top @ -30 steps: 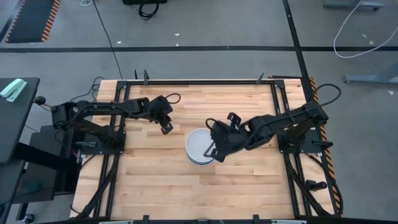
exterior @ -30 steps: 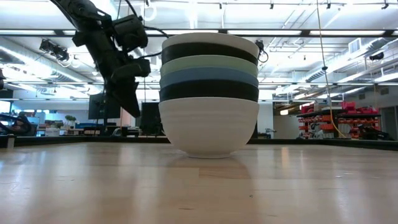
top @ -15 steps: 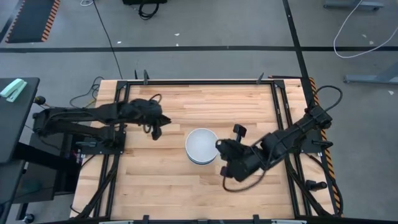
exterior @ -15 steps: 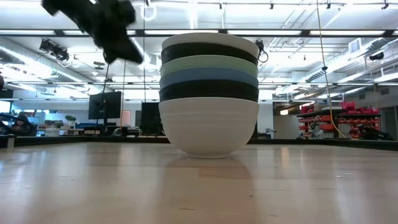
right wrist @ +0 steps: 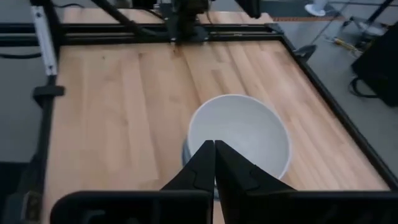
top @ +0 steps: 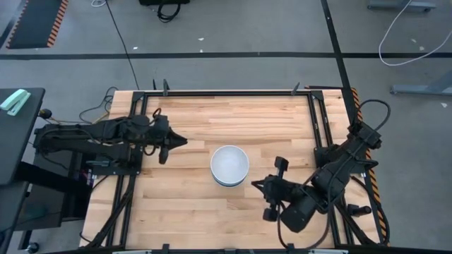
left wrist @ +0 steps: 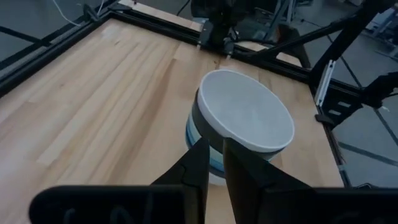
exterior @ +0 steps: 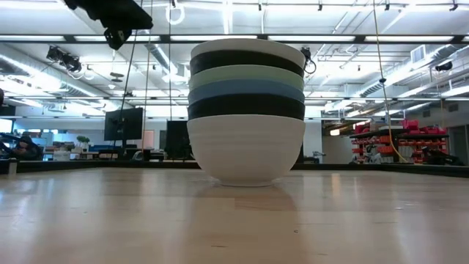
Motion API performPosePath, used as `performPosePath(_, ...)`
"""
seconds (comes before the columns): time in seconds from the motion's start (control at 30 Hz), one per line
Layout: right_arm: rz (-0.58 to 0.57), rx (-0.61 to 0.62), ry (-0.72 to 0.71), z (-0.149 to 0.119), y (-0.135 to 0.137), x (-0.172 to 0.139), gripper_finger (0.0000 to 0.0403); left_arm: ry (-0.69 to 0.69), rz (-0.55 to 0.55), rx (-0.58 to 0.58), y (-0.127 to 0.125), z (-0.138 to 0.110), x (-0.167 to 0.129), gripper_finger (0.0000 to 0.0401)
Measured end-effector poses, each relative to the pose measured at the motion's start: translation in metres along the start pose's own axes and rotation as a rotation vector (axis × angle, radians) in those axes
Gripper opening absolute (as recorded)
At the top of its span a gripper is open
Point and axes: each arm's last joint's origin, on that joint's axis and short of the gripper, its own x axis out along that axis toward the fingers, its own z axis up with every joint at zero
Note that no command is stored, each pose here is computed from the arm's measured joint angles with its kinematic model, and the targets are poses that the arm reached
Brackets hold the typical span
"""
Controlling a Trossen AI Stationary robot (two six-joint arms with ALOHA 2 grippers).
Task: Nest bowls inside each other
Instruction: Return to Home Position
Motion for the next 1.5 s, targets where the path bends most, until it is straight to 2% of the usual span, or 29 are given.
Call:
performPosePath(0.2,0.048,0.038,0.018,-0.005,0.006,-0.007,0.002,0.003,-0.016,-0.024,-0.003,0.0,0.001,0.0058)
performPosePath(0.33,0.074,0.013,0.008,-0.008,0.01,-0.017,0.0021,0.003,-0.041,0.049,-0.005,-0.001,-0.002,0.0063)
performPosePath(0.63,0.133,0.067,-0.14,-0.023,0.036,-0.049,0.0022,0.025,-0.149,0.112,-0.024,-0.007,-0.006,0.0056)
performPosePath(0.8,0.177,0.079,-0.22,-0.046,0.058,-0.055,0.0022,0.009,-0.167,0.152,-0.039,-0.014,-0.008,0.0058)
performPosePath(1.07,0.251,0.124,-0.268,-0.088,0.083,-0.041,0.0022,-0.037,-0.28,0.194,-0.052,-0.052,0.005,0.0066)
performPosePath(1.27,0.356,0.153,-0.327,-0.106,0.096,-0.033,0.0023,-0.031,-0.316,0.225,-0.057,-0.055,0.0,0.006)
performPosePath(1.5,0.63,0.123,-0.467,-0.128,0.104,-0.022,0.0023,-0.035,-0.359,0.272,-0.063,-0.058,-0.004,0.0055)
